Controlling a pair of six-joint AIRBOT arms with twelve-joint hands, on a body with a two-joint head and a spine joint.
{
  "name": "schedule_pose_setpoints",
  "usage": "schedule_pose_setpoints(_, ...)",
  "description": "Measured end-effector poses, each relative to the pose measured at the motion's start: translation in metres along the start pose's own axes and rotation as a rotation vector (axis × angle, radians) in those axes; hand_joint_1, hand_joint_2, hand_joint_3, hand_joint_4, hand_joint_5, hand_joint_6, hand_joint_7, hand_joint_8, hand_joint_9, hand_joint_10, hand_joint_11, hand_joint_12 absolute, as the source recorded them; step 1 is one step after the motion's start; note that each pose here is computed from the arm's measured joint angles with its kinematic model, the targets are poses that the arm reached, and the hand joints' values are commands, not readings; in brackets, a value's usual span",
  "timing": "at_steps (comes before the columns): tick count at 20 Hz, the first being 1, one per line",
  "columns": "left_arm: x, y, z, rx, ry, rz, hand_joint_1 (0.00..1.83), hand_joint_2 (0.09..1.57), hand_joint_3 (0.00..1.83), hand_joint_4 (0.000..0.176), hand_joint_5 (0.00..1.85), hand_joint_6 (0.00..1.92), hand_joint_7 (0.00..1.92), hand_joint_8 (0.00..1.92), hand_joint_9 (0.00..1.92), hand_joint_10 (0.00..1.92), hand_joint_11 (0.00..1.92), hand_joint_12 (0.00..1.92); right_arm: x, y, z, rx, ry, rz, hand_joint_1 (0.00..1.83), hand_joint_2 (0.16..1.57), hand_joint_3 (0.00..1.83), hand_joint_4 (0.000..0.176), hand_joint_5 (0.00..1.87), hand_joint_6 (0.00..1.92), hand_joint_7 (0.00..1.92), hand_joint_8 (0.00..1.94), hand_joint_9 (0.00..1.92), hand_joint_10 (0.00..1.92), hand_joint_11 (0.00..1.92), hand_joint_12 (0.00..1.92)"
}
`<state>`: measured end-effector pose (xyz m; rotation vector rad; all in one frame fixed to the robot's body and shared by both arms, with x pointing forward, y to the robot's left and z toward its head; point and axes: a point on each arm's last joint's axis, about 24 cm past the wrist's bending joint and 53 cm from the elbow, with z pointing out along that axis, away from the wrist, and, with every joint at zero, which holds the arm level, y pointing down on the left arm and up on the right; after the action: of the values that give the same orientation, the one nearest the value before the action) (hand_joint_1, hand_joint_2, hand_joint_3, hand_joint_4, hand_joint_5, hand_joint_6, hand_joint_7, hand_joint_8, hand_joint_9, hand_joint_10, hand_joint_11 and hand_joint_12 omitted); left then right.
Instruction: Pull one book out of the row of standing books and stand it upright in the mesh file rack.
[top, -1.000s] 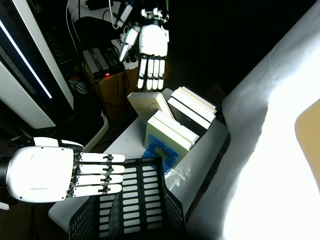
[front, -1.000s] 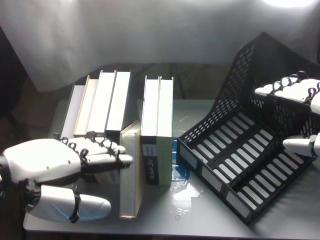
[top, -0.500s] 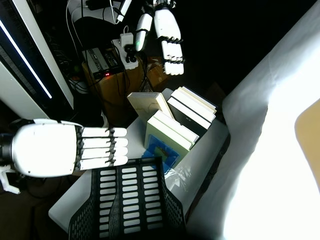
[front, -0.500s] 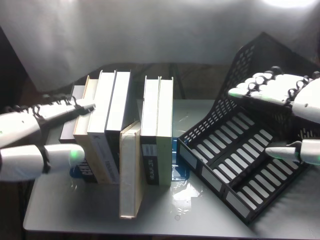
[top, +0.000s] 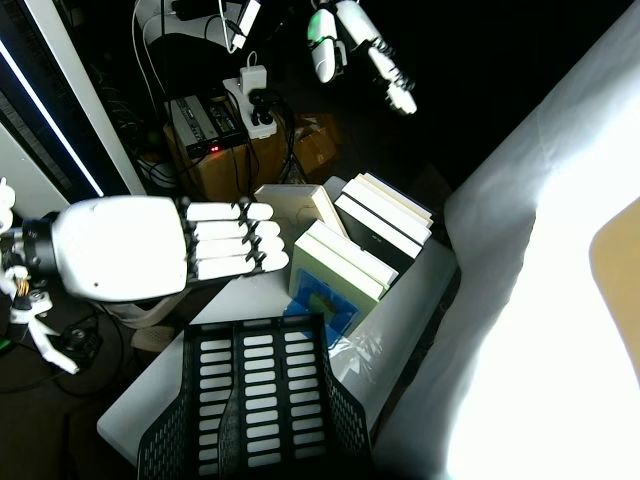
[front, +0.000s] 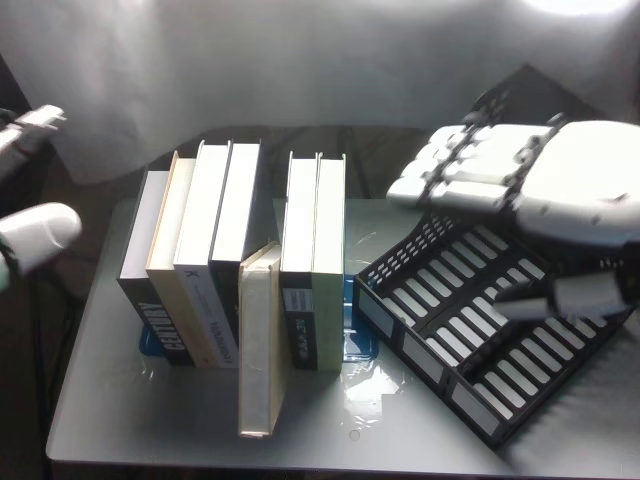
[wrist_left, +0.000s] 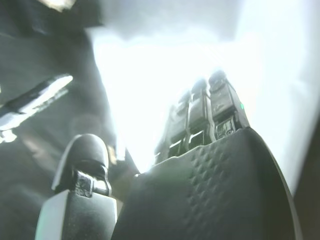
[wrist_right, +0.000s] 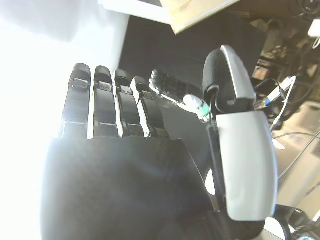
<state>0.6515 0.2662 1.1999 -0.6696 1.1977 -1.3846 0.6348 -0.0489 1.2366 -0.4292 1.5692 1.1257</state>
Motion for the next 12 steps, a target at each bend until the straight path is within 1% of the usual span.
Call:
schedule_pose_setpoints(1, -0.006, 0.002, -0.002, -0.004, -0.023, -0.001, 0.26, 1.34, 0.0, 0.0, 0.0, 0.0, 0.0, 0.0, 0.0, 0.0, 0.0, 0.0, 0.004, 0.003, 0.004, -0.007, 0.016, -0.007, 0.81, 1.15, 0.0, 0.0, 0.0, 0.0, 0.0, 0.0, 0.0, 0.0, 0.0, 0.0)
schedule_pose_setpoints(2, -0.013, 0.005, -0.005, -0.012, -0.046, 0.003, 0.26, 1.34, 0.0, 0.0, 0.0, 0.0, 0.0, 0.0, 0.0, 0.0, 0.0, 0.0, 0.007, 0.008, 0.01, -0.023, 0.032, -0.026, 0.84, 1.14, 0.0, 0.0, 0.0, 0.0, 0.0, 0.0, 0.0, 0.0, 0.0, 0.0)
schedule_pose_setpoints(3, -0.022, 0.009, -0.009, -0.026, -0.076, 0.005, 0.28, 1.34, 0.0, 0.0, 0.0, 0.0, 0.0, 0.0, 0.0, 0.0, 0.0, 0.0, 0.008, 0.014, 0.016, -0.042, 0.046, -0.044, 0.79, 1.16, 0.0, 0.0, 0.0, 0.0, 0.0, 0.0, 0.0, 0.0, 0.0, 0.0)
schedule_pose_setpoints(4, -0.028, 0.013, -0.011, -0.032, -0.096, 0.012, 0.28, 1.34, 0.0, 0.0, 0.0, 0.0, 0.0, 0.0, 0.0, 0.0, 0.0, 0.0, 0.008, 0.018, 0.02, -0.051, 0.049, -0.053, 0.69, 1.19, 0.01, 0.0, 0.0, 0.0, 0.0, 0.0, 0.0, 0.0, 0.0, 0.0)
schedule_pose_setpoints(5, -0.041, 0.019, -0.016, -0.05, -0.144, 0.016, 0.28, 1.34, 0.0, 0.0, 0.0, 0.0, 0.0, 0.0, 0.0, 0.0, 0.0, 0.0, 0.008, 0.024, 0.024, -0.065, 0.057, -0.077, 0.66, 1.19, 0.0, 0.0, 0.0, 0.0, 0.0, 0.0, 0.0, 0.0, 0.0, 0.0)
schedule_pose_setpoints(6, -0.049, 0.022, -0.02, -0.061, -0.169, 0.021, 0.28, 1.33, 0.0, 0.0, 0.0, 0.0, 0.0, 0.0, 0.0, 0.0, 0.0, 0.0, 0.009, 0.026, 0.026, -0.071, 0.062, -0.083, 0.6, 1.21, 0.01, 0.0, 0.0, 0.0, 0.0, 0.0, 0.0, 0.0, 0.0, 0.0)
schedule_pose_setpoints(7, -0.059, 0.025, -0.024, -0.07, -0.21, 0.022, 0.29, 1.32, 0.0, 0.0, 0.0, 0.0, 0.0, 0.0, 0.0, 0.0, 0.0, 0.0, 0.014, 0.026, 0.029, -0.074, 0.078, -0.1, 0.62, 1.19, 0.0, 0.0, 0.0, 0.0, 0.0, 0.0, 0.0, 0.0, 0.0, 0.0)
schedule_pose_setpoints(8, -0.062, 0.024, -0.025, -0.068, -0.222, 0.022, 0.25, 1.31, 0.0, 0.0, 0.0, 0.0, 0.0, 0.0, 0.0, 0.0, 0.0, 0.0, 0.017, 0.027, 0.032, -0.072, 0.089, -0.113, 0.63, 1.18, 0.0, 0.0, 0.0, 0.0, 0.0, 0.0, 0.0, 0.0, 0.0, 0.0)
schedule_pose_setpoints(9, -0.065, 0.023, -0.026, -0.062, -0.234, 0.024, 0.25, 1.32, 0.0, 0.0, 0.0, 0.0, 0.0, 0.0, 0.0, 0.0, 0.0, 0.0, 0.02, 0.028, 0.035, -0.075, 0.099, -0.12, 0.56, 1.19, 0.0, 0.0, 0.0, 0.0, 0.0, 0.0, 0.0, 0.0, 0.0, 0.0)
schedule_pose_setpoints(12, -0.066, 0.022, -0.025, -0.06, -0.232, 0.029, 0.28, 1.31, 0.0, 0.0, 0.0, 0.0, 0.0, 0.0, 0.0, 0.0, 0.0, 0.0, 0.025, 0.031, 0.039, -0.086, 0.108, -0.13, 0.61, 1.17, 0.0, 0.0, 0.0, 0.0, 0.0, 0.0, 0.0, 0.0, 0.0, 0.0)
